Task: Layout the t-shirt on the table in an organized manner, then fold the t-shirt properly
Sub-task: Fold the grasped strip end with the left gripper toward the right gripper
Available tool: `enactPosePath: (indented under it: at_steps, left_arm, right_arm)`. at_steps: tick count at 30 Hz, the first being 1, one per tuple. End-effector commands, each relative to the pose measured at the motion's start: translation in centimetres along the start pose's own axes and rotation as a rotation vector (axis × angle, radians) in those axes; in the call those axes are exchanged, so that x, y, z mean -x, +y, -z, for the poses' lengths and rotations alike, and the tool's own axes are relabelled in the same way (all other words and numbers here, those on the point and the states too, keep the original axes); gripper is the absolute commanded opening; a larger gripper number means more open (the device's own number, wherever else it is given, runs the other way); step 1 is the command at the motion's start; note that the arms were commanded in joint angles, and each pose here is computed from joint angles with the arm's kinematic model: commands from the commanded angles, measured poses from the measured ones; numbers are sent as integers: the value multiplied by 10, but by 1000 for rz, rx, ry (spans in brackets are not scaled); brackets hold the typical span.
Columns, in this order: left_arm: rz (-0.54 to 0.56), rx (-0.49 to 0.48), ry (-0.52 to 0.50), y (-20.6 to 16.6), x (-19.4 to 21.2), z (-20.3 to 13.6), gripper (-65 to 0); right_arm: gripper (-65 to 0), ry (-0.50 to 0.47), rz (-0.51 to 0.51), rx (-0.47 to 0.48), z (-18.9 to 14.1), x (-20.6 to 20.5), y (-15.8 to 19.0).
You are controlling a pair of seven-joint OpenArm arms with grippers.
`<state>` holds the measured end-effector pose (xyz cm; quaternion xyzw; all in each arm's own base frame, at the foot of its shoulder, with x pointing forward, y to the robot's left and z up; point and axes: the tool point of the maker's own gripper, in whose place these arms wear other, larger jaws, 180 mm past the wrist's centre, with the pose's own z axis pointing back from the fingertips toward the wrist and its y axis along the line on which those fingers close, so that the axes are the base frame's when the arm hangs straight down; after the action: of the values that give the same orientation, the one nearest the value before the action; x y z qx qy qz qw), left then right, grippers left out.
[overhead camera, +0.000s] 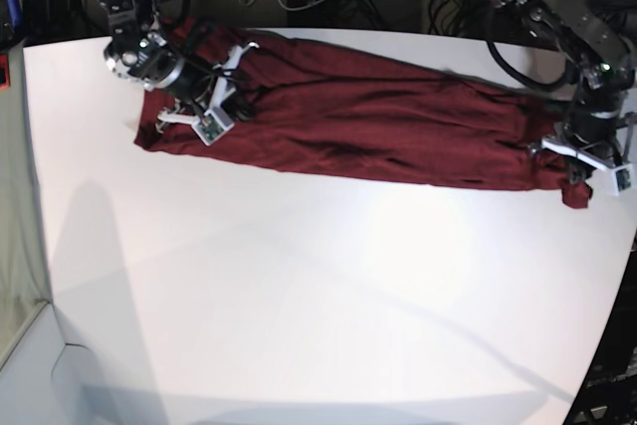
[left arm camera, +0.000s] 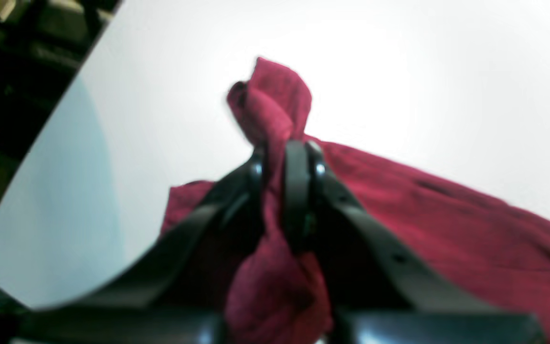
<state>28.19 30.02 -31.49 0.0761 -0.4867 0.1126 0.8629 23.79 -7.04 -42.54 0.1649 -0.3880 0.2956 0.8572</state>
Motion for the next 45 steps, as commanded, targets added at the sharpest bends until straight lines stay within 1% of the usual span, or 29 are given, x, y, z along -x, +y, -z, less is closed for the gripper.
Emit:
enactPosePath:
  at_steps: [1, 6, 9, 13, 19, 23, 28, 32, 39, 45]
  left_arm:
    - [6, 27, -47, -12, -11, -3, -649]
    - [65, 157, 7, -62, 10, -5, -649]
    - [105, 235, 18, -91, 14, -5, -649]
    - [133, 347, 39, -143, 22, -9, -649]
    - [165, 514, 74, -220, 40, -32, -649]
    - [178, 593, 99, -253, 52, -49, -649]
    - [199, 642, 103, -276, 55, -58, -649]
    - [192, 656, 106, -289, 55, -62, -649]
    - [182, 644, 111, -290, 55, -60, -649]
    - [188, 648, 165, -291, 74, -55, -649]
  right_arm:
    - [-650, -12, -13, 6, -1, -6, -3]
    - [-650, -13, -14, 6, -1, -6, -3]
    - [-650, -13, -14, 6, -1, -6, -3]
    - [-650, -13, -14, 6, -1, -6, -3]
    - [-650, -13, -14, 6, -1, -6, -3]
    - [-650, -15, -15, 6, -1, -7, -3]
    - [-650, -15, -15, 6, -1, -7, -3]
    - [-650, -15, -15, 6, -1, -7, -3]
    - [-650, -15, -15, 8, -1, -7, -3]
    - [-650, -13, -14, 7, -2, -6, -3]
